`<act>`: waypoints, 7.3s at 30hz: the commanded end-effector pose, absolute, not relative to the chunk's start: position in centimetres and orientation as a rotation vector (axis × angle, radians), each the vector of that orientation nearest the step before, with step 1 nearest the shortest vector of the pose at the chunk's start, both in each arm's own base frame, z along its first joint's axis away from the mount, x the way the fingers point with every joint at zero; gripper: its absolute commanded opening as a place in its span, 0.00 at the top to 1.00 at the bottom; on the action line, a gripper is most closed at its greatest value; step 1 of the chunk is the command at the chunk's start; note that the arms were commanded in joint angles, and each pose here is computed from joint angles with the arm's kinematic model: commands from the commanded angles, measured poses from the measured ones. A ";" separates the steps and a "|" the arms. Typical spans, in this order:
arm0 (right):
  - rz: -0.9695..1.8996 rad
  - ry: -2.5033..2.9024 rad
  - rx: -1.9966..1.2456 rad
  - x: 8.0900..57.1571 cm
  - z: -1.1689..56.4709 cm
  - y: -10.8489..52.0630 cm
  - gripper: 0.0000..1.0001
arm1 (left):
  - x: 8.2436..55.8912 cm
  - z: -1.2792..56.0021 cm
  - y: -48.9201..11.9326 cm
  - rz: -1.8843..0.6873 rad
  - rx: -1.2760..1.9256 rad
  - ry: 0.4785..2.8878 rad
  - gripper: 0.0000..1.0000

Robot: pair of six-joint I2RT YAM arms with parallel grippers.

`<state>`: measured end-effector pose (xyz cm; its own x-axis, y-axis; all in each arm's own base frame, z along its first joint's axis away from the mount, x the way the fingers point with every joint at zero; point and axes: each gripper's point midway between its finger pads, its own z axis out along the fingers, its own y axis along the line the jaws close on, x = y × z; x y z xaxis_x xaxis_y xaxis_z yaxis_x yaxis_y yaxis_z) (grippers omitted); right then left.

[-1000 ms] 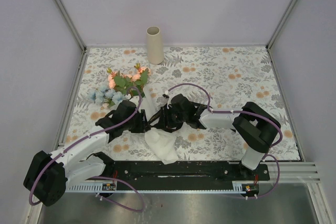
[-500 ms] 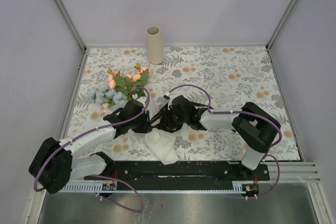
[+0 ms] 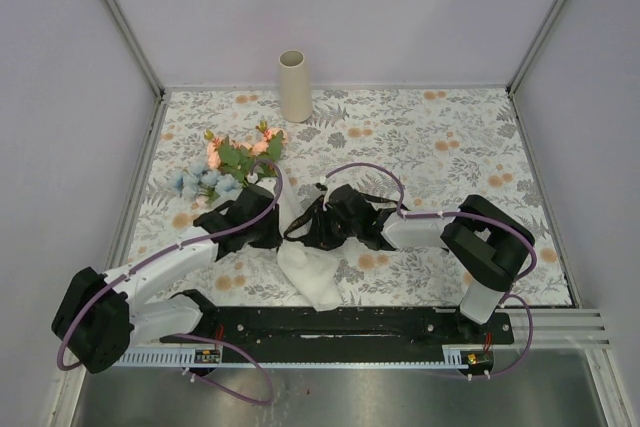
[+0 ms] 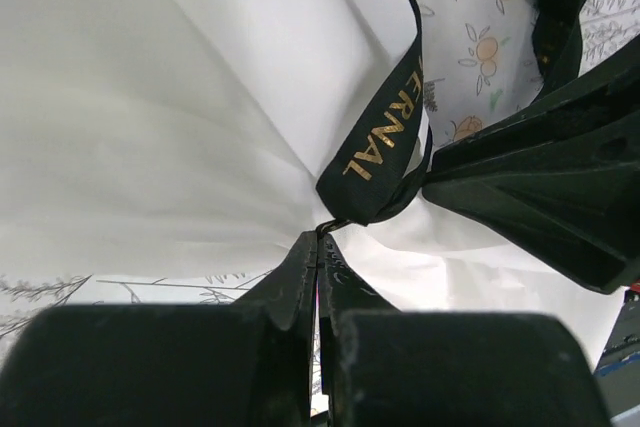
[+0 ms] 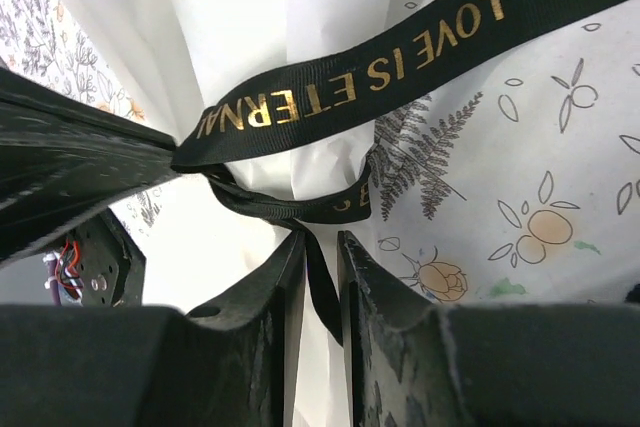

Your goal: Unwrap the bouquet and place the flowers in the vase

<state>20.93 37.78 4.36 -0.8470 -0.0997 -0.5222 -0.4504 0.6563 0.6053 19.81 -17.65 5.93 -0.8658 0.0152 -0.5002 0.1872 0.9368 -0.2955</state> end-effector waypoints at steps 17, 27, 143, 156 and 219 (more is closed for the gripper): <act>0.924 2.408 -0.297 22.3 4.7 35.9 0.75 | 22.7 11.4 -12.4 -0.133 -0.284 2.431 1.00; 0.851 2.389 -0.261 23.0 5.3 34.8 0.76 | 22.3 11.8 -8.6 0.058 -0.388 2.380 1.00; 1.202 1.375 -0.740 21.5 26.4 39.0 0.01 | 20.6 22.3 -19.7 -0.814 0.186 2.189 1.00; 1.308 1.161 -1.004 19.8 24.1 43.8 0.00 | 20.0 24.5 -20.7 -0.887 0.308 2.100 1.00; 0.453 1.101 -0.015 34.7 57.4 21.3 1.00 | 21.5 17.5 -10.0 -0.194 -0.061 2.285 0.01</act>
